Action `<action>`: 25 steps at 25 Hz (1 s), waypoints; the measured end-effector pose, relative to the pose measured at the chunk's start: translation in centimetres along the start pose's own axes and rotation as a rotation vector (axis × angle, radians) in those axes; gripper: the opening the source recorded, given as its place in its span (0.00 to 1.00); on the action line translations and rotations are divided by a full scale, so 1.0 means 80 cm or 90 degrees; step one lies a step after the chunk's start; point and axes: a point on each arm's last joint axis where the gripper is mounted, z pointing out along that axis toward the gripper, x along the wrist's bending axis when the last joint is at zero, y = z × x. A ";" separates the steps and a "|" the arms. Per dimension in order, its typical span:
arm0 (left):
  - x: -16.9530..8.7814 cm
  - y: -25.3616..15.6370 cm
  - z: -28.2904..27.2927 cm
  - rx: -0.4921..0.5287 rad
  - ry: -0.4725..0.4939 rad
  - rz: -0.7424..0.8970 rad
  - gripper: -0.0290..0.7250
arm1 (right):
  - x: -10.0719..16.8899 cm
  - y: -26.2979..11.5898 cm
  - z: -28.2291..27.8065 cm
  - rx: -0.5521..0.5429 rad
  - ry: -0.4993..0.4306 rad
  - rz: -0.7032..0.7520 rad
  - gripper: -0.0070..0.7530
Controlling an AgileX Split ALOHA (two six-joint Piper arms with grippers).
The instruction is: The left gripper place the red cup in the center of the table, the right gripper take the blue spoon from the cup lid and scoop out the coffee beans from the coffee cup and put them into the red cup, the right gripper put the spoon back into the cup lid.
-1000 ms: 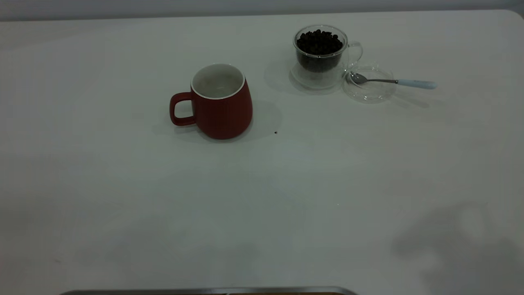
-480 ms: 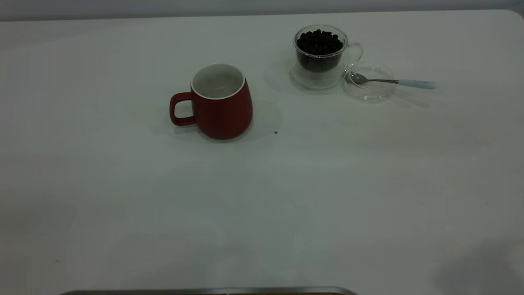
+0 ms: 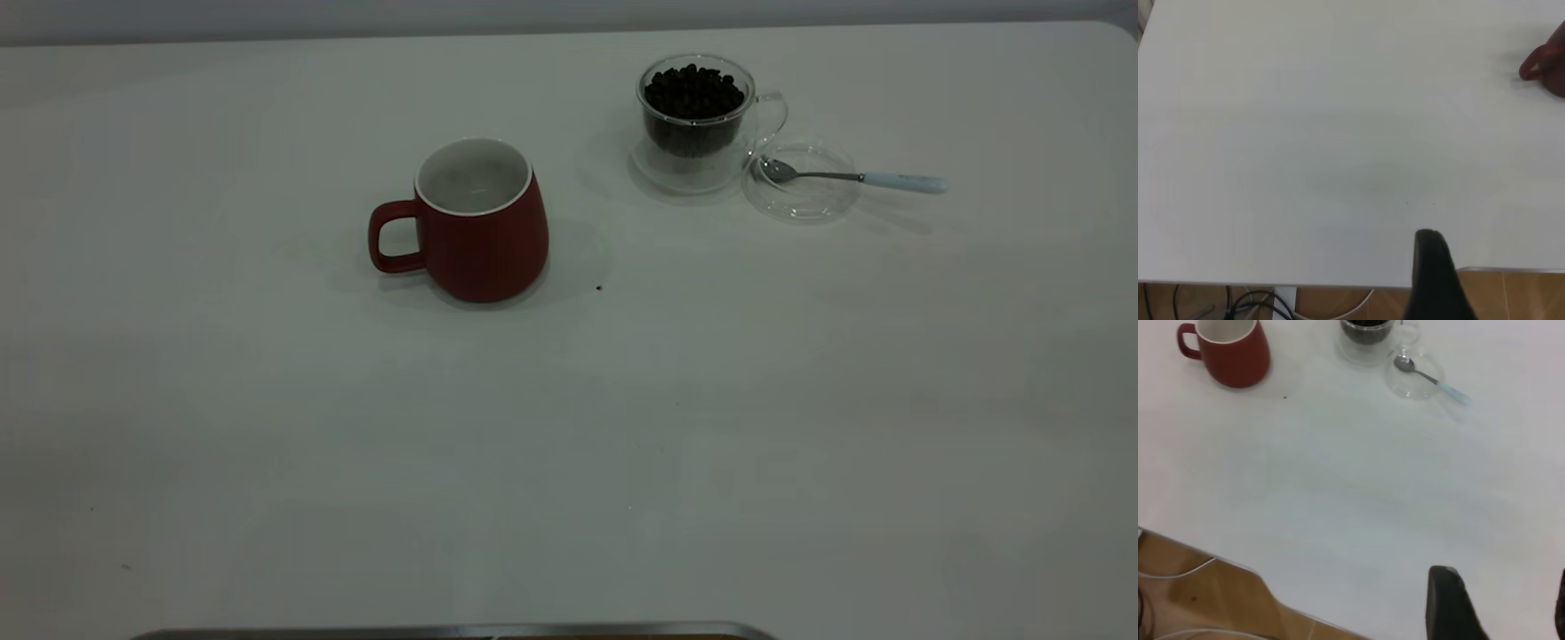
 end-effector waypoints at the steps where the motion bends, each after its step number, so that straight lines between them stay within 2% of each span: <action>1: 0.000 0.000 0.000 0.000 0.000 0.000 0.75 | 0.001 -0.006 -0.002 -0.007 -0.004 -0.001 0.56; 7: 0.000 0.000 0.000 0.000 0.000 0.000 0.75 | 0.006 -0.026 -0.020 -0.080 -0.029 0.020 0.56; 20: 0.000 0.000 0.000 0.000 0.000 0.000 0.75 | 0.005 -0.033 -0.018 -0.068 -0.031 0.062 0.56; 25: 0.000 0.000 0.000 0.000 0.000 0.000 0.75 | -0.001 -0.035 -0.018 -0.064 -0.067 0.099 0.56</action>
